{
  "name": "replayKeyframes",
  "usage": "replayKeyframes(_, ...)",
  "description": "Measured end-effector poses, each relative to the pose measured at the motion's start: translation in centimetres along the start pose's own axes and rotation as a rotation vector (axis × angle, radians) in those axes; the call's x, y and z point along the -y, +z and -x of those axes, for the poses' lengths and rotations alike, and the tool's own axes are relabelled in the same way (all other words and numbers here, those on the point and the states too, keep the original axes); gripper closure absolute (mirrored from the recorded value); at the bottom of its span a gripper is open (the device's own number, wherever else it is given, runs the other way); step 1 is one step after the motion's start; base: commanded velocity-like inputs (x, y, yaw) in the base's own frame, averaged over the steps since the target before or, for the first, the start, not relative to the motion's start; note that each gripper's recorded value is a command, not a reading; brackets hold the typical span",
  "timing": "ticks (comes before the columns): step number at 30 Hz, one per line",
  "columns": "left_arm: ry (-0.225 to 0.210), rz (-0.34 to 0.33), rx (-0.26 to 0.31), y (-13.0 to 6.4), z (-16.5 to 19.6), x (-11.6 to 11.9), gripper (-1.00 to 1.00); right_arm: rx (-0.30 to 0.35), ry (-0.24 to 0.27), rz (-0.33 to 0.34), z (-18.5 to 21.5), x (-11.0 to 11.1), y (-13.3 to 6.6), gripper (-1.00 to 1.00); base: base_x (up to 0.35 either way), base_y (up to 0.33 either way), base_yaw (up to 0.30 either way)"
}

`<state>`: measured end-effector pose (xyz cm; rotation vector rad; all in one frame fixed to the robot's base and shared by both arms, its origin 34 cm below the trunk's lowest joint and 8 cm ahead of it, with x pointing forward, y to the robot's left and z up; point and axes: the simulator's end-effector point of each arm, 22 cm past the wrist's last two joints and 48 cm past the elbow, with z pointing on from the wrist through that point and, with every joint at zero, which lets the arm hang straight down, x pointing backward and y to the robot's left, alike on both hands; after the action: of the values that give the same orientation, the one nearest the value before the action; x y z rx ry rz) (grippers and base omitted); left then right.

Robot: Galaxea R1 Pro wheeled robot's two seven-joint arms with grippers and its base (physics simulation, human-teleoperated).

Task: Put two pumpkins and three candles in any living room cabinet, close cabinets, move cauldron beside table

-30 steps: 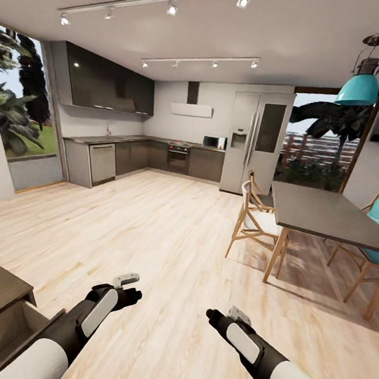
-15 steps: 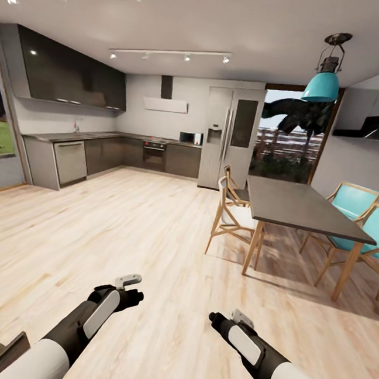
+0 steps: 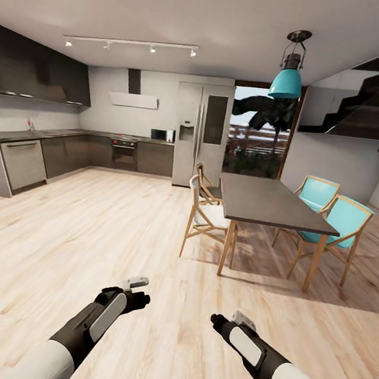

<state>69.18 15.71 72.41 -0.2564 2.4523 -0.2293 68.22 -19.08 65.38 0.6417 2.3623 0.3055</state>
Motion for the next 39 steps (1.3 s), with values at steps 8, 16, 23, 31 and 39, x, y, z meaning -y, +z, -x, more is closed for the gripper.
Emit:
replayKeyframes(8,0.005,-0.004,-0.002,-0.01,-0.12,0.31,-1.0,0.0,0.001,-0.004,0.01,0.14,0.02,-1.0,0.268,-0.206,-0.272)
replayKeyframes(16,0.007,-0.007,-0.003,-0.01,-0.22,0.56,-1.0,0.0,0.002,-0.004,0.01,0.15,0.02,-1.0,0.263,-0.214,-0.272)
replayKeyframes(23,0.007,-0.008,-0.003,0.0,-0.26,0.7,-1.0,0.0,0.001,-0.004,0.02,0.15,0.02,-1.0,0.258,-0.221,-0.273)
replayKeyframes(31,0.007,-0.008,-0.004,0.0,-0.28,0.69,-1.0,0.0,0.001,-0.004,0.0,0.15,0.01,-1.0,0.276,-0.177,-0.274)
replayKeyframes(39,0.006,-0.008,-0.004,0.0,-0.28,0.69,-1.0,0.0,0.001,-0.003,-0.01,0.13,0.01,-1.0,0.313,-0.081,-0.276)
